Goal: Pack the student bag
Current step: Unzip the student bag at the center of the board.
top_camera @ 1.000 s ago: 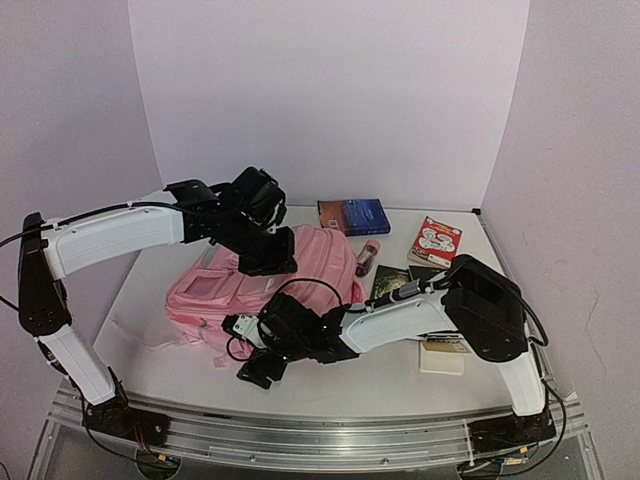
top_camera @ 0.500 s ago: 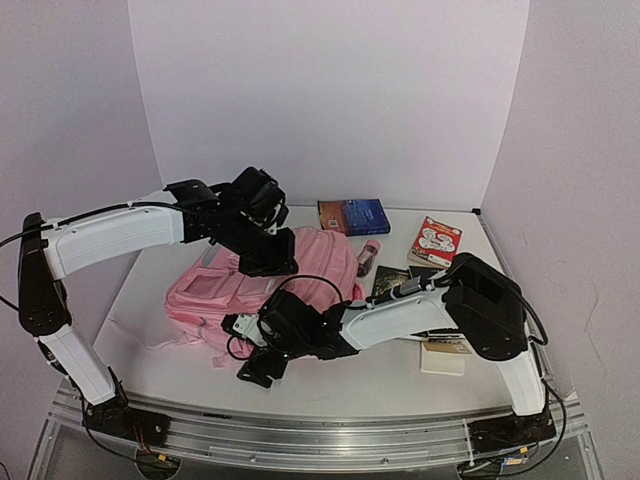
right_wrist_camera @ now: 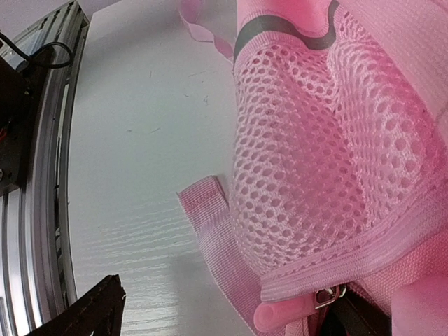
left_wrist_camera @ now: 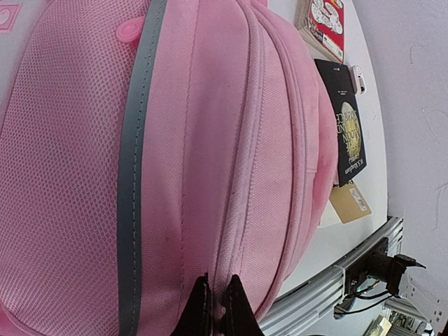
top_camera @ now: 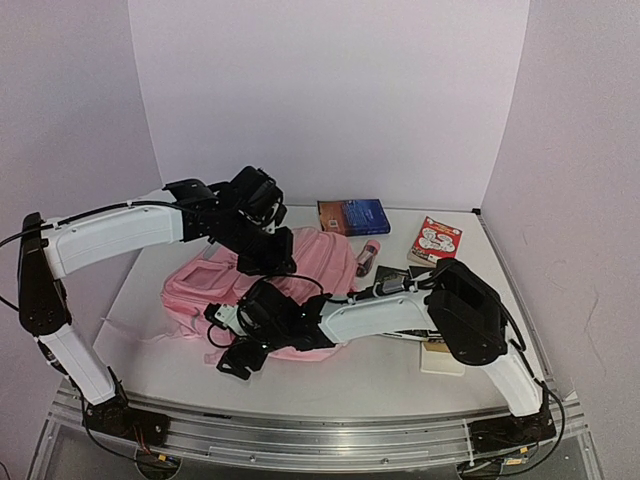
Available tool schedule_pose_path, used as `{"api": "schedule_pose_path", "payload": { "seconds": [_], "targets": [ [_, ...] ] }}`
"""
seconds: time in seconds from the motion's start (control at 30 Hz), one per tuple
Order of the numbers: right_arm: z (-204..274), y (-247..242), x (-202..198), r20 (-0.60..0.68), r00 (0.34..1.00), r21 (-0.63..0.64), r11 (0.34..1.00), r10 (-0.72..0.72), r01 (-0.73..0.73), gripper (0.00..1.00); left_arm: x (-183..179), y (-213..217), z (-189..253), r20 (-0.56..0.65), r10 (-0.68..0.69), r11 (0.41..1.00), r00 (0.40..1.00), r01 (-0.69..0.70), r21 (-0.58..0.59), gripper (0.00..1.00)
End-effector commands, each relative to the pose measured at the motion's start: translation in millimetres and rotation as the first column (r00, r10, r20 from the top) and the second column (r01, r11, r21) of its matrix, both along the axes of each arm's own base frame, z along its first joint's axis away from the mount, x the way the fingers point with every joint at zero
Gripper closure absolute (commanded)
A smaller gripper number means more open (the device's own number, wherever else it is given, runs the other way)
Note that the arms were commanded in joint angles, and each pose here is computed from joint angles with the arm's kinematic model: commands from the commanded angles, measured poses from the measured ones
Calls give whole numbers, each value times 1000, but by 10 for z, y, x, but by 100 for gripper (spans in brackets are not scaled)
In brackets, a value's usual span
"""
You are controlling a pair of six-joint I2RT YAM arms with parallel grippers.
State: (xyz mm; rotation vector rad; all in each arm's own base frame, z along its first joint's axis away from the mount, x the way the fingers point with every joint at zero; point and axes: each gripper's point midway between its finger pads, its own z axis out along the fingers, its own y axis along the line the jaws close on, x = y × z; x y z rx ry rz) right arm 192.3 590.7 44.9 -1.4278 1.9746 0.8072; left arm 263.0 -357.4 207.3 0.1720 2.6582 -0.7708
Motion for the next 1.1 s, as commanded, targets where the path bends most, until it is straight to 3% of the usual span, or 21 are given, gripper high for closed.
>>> {"api": "schedule_pose_path", "payload": {
  "seconds": [0.0, 0.13, 0.37, 0.57, 0.67, 0.87, 1.0, 1.07],
  "targets": [
    [56, 100, 13, -13, 1000, 33, 999, 16, -16, 10, -57, -349, 818, 131, -75, 967, 989, 104, -233, 100],
    [-23, -113, -94, -18, 999, -3, 999, 43, -43, 10, -29, -194, 907, 164, -27, 976, 986, 61, -207, 100],
    [369, -600, -268, -7, 999, 21, 999, 33, -33, 10, 18, 110, 881, 202, 66, 988, 977, -35, -153, 100],
    [794, -1273, -333, -8, 995, 2, 995, -104, 104, 6, 170, 537, 253, 180, 223, 972, 958, -234, 37, 100],
    [897, -1713, -248, 27, 971, -36, 970, -239, 240, 2, 253, 854, -87, 196, 329, 913, 924, -365, 185, 100],
    [1029, -2485, 35, 52, 860, -53, 859, -507, 510, 2, 267, 1106, -434, 213, 388, 843, 896, -439, 312, 100],
    [955, -3054, 365, -24, 716, -90, 715, -698, 694, 2, 252, 1235, -496, 228, 419, 803, 879, -476, 359, 100],
    [926, -3319, 503, -40, 646, -121, 645, -762, 754, 2, 232, 1225, -520, 218, 408, 811, 887, -462, 359, 98]
  ]
}}
